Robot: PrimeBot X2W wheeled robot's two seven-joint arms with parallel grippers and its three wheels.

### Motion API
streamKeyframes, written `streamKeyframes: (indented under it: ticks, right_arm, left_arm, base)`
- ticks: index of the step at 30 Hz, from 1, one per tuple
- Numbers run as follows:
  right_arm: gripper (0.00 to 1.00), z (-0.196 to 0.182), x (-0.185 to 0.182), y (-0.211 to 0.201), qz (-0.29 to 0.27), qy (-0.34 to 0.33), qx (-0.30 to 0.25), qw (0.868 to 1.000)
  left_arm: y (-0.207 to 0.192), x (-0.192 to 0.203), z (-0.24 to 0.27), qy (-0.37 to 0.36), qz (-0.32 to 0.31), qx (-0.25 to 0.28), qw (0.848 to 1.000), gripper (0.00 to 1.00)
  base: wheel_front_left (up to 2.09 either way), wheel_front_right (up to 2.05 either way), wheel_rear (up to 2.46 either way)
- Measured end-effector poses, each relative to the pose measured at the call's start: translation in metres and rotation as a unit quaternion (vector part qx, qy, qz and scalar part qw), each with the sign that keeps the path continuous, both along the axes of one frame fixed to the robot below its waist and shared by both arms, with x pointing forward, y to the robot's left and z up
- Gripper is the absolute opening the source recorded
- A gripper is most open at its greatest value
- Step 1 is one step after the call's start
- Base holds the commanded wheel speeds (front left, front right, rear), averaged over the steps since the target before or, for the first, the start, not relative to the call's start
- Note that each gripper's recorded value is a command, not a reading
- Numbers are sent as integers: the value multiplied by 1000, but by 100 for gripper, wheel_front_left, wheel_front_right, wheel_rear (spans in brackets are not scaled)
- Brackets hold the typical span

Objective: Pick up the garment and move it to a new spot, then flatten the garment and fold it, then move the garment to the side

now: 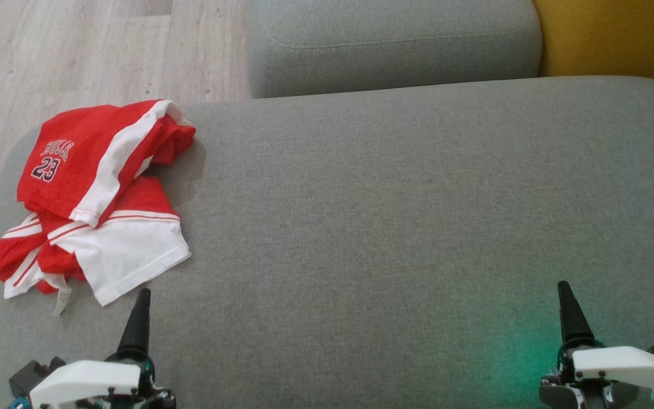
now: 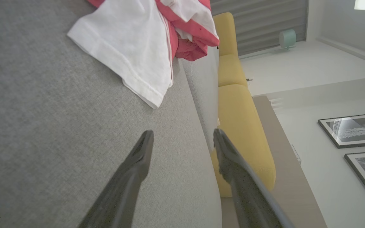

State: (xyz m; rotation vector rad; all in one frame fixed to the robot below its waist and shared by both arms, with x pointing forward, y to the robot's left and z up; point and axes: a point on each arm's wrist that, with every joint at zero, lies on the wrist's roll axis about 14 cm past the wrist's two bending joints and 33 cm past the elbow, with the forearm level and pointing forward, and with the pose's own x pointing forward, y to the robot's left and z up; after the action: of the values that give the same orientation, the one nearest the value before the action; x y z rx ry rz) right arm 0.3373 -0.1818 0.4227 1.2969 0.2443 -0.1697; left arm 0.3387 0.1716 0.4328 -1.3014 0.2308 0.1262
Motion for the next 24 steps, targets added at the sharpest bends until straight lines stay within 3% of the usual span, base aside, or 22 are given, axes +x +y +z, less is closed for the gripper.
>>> streamKeyframes:
  ticks: [14,24]
  right_arm:
    - [100,22,7,9,33,-40,-94,994]
    - [100,31,7,28,78,-62,-166,981]
  left_arm:
    - [-6,1,12,-13,-24,101,995,100]
    - [-12,3,27,-41,-36,173,983,100]
  base:
    - [0,0,0]
    - [0,0,0]
